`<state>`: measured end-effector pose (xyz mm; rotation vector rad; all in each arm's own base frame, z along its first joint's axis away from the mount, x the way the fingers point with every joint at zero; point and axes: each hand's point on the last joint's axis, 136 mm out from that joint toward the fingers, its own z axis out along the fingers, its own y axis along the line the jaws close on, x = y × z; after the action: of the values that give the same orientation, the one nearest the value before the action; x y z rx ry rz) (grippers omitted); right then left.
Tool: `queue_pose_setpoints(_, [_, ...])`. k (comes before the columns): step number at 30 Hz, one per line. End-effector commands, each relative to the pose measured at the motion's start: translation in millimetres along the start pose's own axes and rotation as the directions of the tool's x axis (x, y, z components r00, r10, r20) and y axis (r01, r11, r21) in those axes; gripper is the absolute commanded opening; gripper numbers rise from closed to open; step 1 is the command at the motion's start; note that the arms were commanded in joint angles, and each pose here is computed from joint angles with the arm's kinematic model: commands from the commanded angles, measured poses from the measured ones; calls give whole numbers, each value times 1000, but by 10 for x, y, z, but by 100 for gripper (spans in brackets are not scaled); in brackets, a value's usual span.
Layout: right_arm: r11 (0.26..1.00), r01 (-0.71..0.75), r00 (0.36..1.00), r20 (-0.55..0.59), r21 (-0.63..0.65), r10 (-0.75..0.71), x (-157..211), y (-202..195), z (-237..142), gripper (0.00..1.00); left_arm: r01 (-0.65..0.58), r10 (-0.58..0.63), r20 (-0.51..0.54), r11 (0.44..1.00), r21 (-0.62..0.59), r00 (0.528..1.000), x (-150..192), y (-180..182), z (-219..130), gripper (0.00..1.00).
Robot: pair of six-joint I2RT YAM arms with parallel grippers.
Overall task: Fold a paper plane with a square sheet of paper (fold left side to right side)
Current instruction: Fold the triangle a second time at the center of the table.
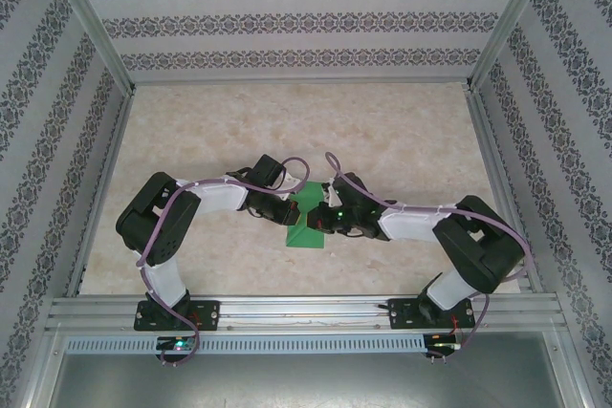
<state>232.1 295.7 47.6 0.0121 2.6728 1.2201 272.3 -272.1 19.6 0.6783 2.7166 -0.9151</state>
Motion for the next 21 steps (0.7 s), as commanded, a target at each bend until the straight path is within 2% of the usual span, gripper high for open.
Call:
queue_pose_setpoints(1, [1000,8,999,45,-27,-7,-151,111,64,0,3,-4,-24,1000,-20,1000,99,107,54,2])
queue_pose_setpoints(21, [999,-26,1000,1,24,26,-115,-81,258,0,14,-15,-27,1000,-25,1000,119,139,88,4])
